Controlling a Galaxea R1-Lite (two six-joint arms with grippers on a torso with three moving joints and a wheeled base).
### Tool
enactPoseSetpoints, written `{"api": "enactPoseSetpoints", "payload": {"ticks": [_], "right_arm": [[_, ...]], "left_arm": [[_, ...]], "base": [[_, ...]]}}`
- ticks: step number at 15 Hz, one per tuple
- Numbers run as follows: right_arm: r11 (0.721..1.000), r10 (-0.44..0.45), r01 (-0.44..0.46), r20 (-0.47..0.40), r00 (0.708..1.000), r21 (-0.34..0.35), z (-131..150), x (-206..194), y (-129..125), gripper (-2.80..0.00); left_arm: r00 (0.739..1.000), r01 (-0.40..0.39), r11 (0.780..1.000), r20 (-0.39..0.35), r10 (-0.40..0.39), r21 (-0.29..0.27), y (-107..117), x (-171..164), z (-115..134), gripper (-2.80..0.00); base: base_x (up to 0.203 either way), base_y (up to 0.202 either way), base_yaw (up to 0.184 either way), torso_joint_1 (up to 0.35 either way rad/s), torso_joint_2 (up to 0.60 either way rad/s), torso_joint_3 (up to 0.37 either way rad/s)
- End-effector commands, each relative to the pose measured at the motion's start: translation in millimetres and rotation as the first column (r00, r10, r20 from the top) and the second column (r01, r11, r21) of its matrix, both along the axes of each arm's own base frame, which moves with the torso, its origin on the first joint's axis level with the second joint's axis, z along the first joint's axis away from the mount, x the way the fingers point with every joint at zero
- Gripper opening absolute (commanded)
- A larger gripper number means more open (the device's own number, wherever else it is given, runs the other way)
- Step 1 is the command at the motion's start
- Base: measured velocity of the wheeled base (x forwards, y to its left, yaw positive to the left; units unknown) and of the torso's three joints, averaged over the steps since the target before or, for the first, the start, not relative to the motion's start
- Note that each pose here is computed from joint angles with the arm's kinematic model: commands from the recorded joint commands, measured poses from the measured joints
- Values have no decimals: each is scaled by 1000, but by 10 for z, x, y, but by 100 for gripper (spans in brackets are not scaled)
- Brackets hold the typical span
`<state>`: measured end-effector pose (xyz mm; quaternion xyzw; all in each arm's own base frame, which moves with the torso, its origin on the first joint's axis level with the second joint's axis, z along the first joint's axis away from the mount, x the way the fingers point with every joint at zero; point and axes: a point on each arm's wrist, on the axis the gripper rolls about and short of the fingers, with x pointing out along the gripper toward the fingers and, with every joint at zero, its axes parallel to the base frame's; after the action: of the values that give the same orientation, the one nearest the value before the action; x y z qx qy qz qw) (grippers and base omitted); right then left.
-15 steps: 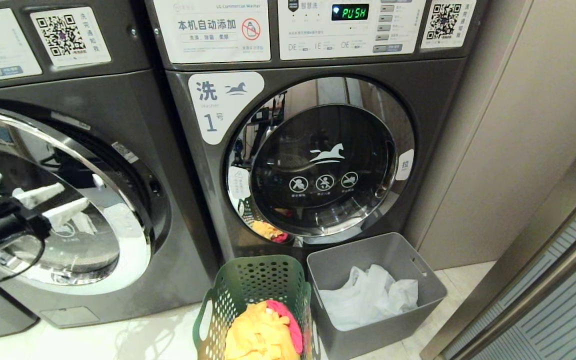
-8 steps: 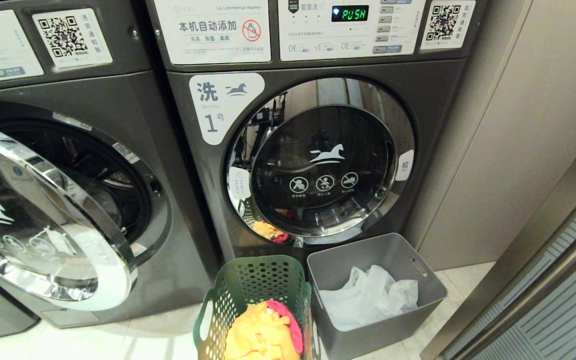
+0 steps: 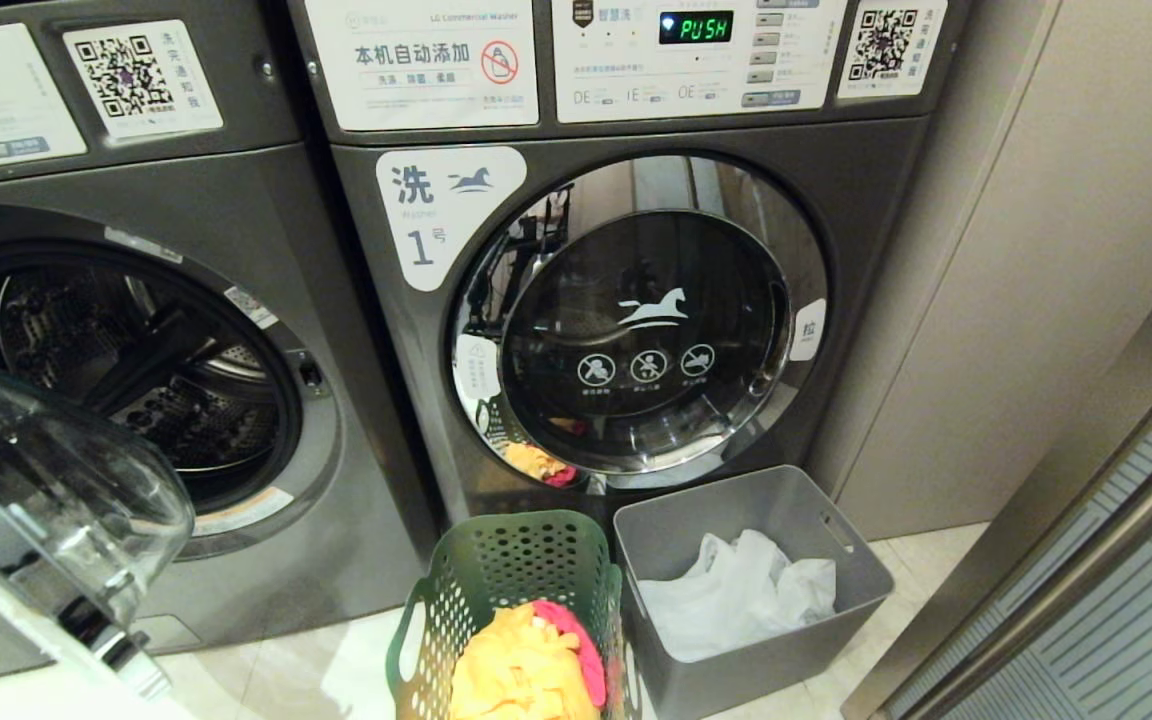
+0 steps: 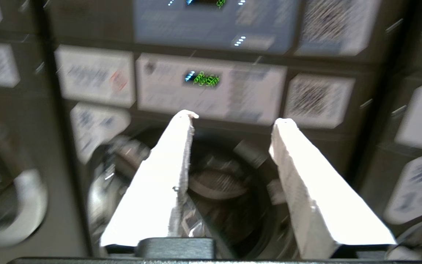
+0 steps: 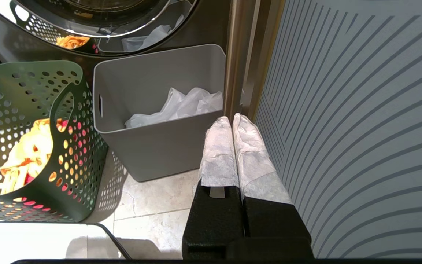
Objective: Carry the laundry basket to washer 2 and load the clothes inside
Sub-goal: Open the lid of the washing machine
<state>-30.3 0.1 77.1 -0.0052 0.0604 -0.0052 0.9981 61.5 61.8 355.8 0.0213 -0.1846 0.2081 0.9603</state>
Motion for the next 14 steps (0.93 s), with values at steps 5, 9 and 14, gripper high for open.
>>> {"api": "enactPoseSetpoints", "payload": {"ticks": [5, 9, 14], "right_arm": [[1000, 1, -1, -2, 1000, 0, -2, 0, 0, -280], [1000, -1, 1, -2, 1000, 0, -3, 0, 0, -280], [1000, 0, 0, -2, 1000, 0, -3, 0, 0, -280]], "left_arm": [[753, -142, 983, -657, 31, -116, 10, 473, -334, -280], [449, -543, 839, -832, 325, 35, 139, 846, -641, -280], [249, -816, 564, -802, 543, 128, 394, 1182, -818, -280]], "base": [[0, 0, 0, 0, 0, 0], [0, 0, 0, 0, 0, 0], [0, 0, 0, 0, 0, 0]]}}
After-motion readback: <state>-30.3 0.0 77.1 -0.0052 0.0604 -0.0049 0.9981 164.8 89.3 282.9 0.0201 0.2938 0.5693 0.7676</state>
